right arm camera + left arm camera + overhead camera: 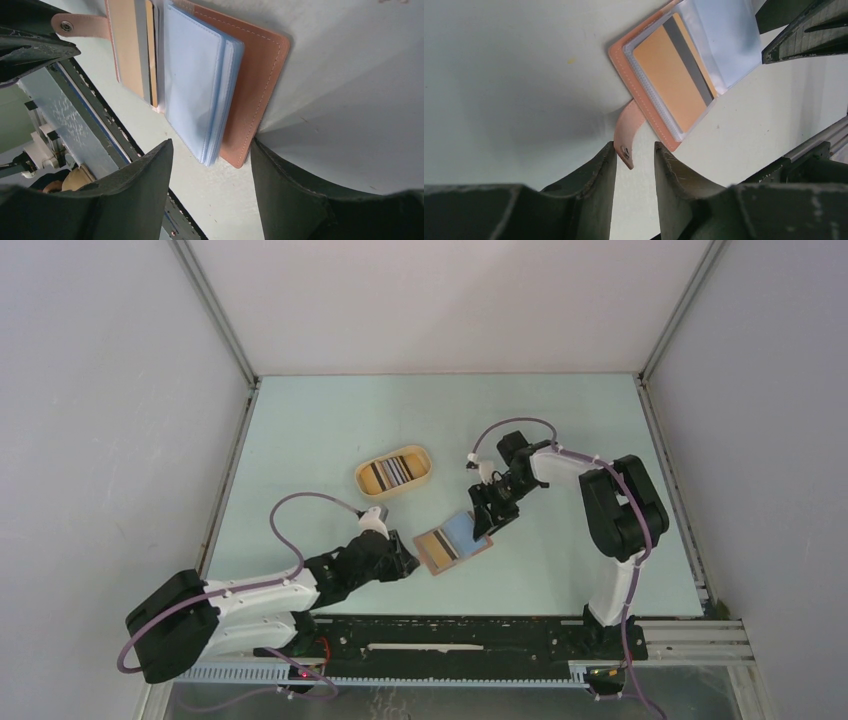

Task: Put the credit cards into the card holder
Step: Close the card holder at the center of the board.

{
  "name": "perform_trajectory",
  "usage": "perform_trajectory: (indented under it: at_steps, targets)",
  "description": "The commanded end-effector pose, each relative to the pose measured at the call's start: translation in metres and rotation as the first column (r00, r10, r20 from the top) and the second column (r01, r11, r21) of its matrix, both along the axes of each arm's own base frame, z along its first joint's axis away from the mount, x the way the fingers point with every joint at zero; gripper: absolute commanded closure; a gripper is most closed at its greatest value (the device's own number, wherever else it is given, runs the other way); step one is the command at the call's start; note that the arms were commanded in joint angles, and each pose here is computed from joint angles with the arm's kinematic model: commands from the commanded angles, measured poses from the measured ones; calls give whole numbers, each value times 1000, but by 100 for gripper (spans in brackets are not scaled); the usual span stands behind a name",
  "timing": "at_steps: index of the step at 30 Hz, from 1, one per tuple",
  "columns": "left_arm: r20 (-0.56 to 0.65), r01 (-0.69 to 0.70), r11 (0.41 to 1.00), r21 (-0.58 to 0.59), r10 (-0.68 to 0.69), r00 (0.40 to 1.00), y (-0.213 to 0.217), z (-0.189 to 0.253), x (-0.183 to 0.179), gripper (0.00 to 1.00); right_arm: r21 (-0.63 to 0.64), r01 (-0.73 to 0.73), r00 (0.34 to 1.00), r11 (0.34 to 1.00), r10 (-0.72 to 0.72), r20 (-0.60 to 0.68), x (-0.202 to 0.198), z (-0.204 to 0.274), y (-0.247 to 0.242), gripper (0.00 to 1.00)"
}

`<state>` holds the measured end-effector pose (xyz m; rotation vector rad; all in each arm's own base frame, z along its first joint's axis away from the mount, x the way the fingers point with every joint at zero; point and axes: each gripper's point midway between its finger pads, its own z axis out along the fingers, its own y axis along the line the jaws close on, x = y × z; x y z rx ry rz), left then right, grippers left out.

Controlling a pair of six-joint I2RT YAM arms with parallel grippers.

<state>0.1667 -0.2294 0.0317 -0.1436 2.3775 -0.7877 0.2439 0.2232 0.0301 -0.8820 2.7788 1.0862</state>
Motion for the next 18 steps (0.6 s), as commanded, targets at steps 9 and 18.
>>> perform_trajectory:
  at_steps: [9,18]
  targets:
    - [96,-23,998,-67,29,995,-16,46,22,88,51,-14,999,999,15,-29,-4,7,16,35]
    - [160,-19,998,-55,27,987,-18,68,33,100,74,-12,999,997,15,-40,-5,10,20,37]
